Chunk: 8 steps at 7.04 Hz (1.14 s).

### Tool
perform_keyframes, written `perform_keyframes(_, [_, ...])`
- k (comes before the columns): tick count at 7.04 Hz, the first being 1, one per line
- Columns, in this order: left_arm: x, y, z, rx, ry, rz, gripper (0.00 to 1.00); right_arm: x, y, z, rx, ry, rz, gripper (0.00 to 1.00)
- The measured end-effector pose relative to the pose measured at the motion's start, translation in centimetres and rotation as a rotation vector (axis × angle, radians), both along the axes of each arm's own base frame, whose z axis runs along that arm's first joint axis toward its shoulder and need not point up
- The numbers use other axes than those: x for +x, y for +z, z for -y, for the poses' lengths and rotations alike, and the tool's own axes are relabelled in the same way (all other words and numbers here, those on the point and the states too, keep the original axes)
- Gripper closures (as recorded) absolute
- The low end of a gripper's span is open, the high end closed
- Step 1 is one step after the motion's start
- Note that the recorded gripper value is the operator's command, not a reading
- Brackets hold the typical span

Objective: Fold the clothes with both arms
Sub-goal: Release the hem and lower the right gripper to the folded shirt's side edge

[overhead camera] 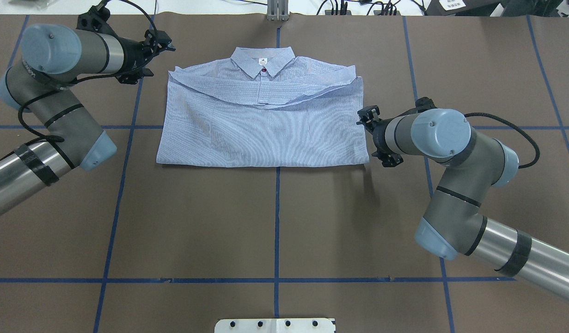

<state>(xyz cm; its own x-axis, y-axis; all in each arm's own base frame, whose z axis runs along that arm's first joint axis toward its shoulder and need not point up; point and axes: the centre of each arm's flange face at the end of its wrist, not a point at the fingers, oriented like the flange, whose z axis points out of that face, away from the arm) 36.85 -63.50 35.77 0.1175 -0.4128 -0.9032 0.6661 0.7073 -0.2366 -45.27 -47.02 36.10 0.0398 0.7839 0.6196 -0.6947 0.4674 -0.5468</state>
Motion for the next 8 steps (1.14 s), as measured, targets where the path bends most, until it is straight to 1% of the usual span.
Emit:
perform_keyframes(1, [0.0, -0.1, 0.0, 0.001, -0.001, 0.000, 0.04, -0.6, 0.5, -0.8, -0.004, -0.014, -0.007, 0.08])
perform_keyframes(2, [0.0, -0.1, 0.0, 0.001, -0.001, 0.000, 0.04, -1.2, 0.8, -1.4, -0.005, -0.025, -0.012, 0.22])
perform_keyframes(3, [0.0, -0.1, 0.0, 0.001, -0.001, 0.000, 0.04, -1.8, 0.9, -1.8, -0.004, -0.031, -0.017, 0.47])
perform_keyframes(4, [0.0, -0.1, 0.0, 0.000, -0.001, 0.001, 0.04, -2.1, 1.0, -2.1, -0.002, -0.034, -0.019, 0.74])
perform_keyframes(5, [0.0, 0.0, 0.0, 0.000, -0.002, 0.002, 0.04, -2.2, 1.1, -2.2, -0.001, -0.034, -0.021, 1.00])
perform_keyframes(8, [0.0, 0.0, 0.0, -0.001, -0.002, 0.002, 0.04, -2.1, 0.9, -2.3, 0.001, -0.035, -0.017, 1.00])
